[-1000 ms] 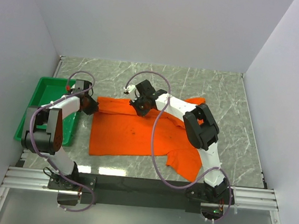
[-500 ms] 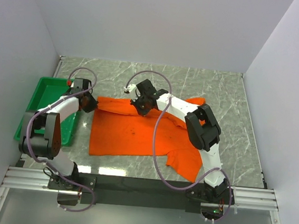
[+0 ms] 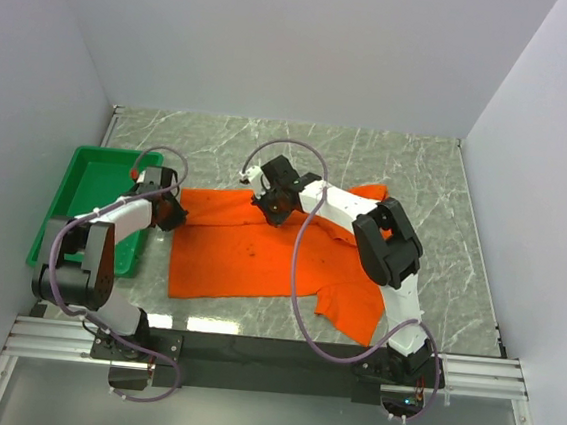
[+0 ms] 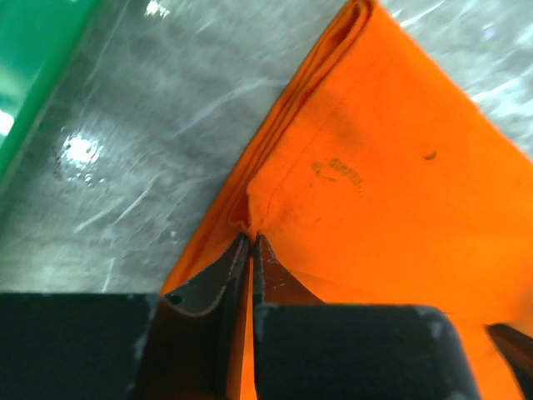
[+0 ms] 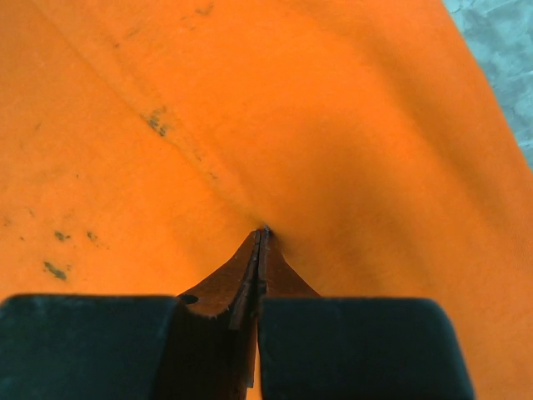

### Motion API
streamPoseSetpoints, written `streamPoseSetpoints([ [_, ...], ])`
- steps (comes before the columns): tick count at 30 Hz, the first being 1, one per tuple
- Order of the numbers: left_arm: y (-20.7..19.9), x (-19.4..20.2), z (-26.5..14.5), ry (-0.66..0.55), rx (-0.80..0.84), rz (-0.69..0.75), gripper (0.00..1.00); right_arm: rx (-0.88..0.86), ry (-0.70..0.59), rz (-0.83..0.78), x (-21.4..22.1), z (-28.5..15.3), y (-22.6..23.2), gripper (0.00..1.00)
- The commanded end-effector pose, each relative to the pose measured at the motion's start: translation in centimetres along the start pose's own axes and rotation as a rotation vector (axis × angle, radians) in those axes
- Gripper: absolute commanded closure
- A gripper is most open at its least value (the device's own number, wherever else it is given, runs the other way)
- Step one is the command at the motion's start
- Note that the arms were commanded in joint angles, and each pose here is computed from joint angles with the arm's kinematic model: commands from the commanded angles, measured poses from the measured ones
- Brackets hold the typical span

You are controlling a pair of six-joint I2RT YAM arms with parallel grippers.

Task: Fold and stack the t-shirts
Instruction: Fold the tshirt

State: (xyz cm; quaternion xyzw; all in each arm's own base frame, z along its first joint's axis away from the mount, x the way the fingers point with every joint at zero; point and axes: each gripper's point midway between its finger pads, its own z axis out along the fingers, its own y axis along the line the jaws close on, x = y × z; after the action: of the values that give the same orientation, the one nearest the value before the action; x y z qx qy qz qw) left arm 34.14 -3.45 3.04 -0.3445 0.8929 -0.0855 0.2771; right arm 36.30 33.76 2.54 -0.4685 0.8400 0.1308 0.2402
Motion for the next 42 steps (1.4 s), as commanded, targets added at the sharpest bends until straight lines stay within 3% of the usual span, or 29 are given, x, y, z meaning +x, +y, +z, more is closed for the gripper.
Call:
streamPoseSetpoints([
  [1,-0.1,-0.7,0.0,-0.055,-0.006,0.003,0.88,0.02,-0.102,0.03,-2.7,-3.4,-0.8,1.0],
  [2,0.0,-0.8,-0.2,-0.065,-0.005,0.007,0.83,0.031,-0.133,0.079,-3.3,-4.5,-1.7,1.0],
  [7,-0.4,-3.4,-2.0,-0.163,-0.013,0.048,0.62,0.084,-0.274,0.283,-4.6,-9.2,-6.4,0.74],
  [11,-2.5,-6.2,-4.3,-0.225,0.023,0.082,0.39,0.233,-0.397,0.613,-3.0,-14.2,-13.2,0.64],
  [14,-4.4,-7.3,-5.0,-0.24,0.059,0.142,0.32,0.316,-0.468,0.878,0.8,-17.1,-17.8,0.58],
  [15,-4.8,-7.4,-5.0,-0.235,0.067,0.171,0.31,0.38,-0.454,0.986,4.4,-17.5,-19.9,0.57],
  [20,-7.5,-6.9,-3.2,-0.198,0.097,0.261,0.3,0.408,-0.555,1.316,11.1,-20.1,-23.9,0.52],
  [23,-8.1,-6.4,-1.5,-0.168,0.095,0.283,0.31,0.382,-0.552,1.415,13.6,-19.9,-24.7,0.48],
  [31,-8.1,-5.1,2.7,-0.082,0.062,0.303,0.32,0.366,-0.548,1.532,16.3,-17.2,-27.0,0.47],
  [42,-6.0,-3.9,4.6,-0.054,-0.015,0.32,0.34,0.268,-0.572,1.514,15.0,-14.6,-29.5,0.46],
])
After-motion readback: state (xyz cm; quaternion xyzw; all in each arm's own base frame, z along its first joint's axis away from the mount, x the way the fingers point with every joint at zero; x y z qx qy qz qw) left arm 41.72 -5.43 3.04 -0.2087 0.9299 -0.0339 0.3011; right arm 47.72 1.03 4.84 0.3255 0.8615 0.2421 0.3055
